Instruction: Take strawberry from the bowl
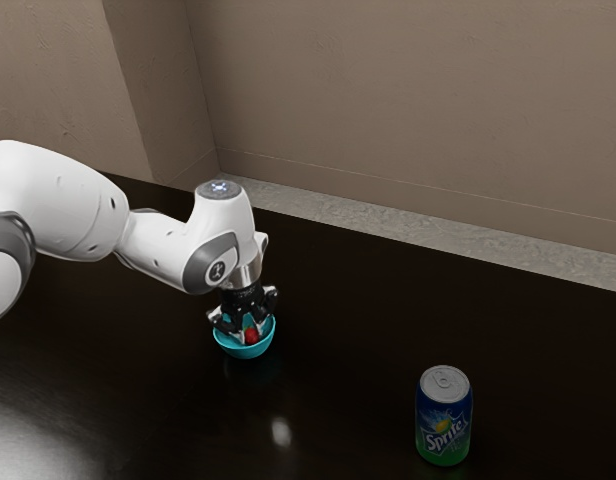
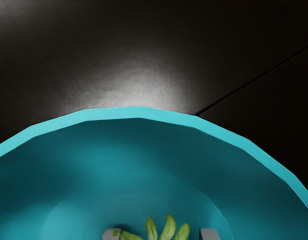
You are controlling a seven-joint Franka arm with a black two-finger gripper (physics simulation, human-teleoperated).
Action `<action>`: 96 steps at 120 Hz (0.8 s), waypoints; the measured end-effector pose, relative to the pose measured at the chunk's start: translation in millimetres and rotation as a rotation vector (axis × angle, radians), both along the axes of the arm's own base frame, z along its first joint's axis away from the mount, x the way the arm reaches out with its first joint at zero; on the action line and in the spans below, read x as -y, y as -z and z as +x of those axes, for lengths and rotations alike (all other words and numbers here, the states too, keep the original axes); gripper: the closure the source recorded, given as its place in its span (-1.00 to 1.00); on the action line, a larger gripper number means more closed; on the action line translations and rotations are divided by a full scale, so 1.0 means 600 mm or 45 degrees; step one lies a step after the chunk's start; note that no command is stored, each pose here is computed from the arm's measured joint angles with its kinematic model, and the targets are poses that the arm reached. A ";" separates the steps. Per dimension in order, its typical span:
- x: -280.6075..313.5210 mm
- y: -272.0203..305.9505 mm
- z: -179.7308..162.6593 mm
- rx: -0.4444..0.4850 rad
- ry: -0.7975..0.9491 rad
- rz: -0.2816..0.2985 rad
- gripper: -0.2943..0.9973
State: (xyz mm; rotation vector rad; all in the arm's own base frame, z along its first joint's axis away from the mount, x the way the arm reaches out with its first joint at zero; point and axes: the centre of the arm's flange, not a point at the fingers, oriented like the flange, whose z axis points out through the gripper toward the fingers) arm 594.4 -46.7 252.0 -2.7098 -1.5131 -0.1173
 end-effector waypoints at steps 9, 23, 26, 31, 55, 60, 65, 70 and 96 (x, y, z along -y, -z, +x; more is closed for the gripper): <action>0.001 -0.001 0.000 0.001 -0.001 0.001 0.45; 0.003 -0.006 0.001 0.007 -0.002 0.000 0.49; 0.003 -0.009 0.001 0.010 -0.004 -0.001 0.49; 0.002 -0.015 0.002 0.017 -0.006 -0.002 0.50; 0.017 -0.122 0.005 0.129 0.007 -0.042 0.52; 0.040 -0.142 0.004 0.146 0.036 -0.050 0.52; 0.070 -0.153 0.003 0.153 0.075 -0.054 0.52; 0.101 -0.155 0.002 0.152 0.114 -0.055 0.52; 0.256 -0.102 0.013 0.109 0.296 -0.038 0.52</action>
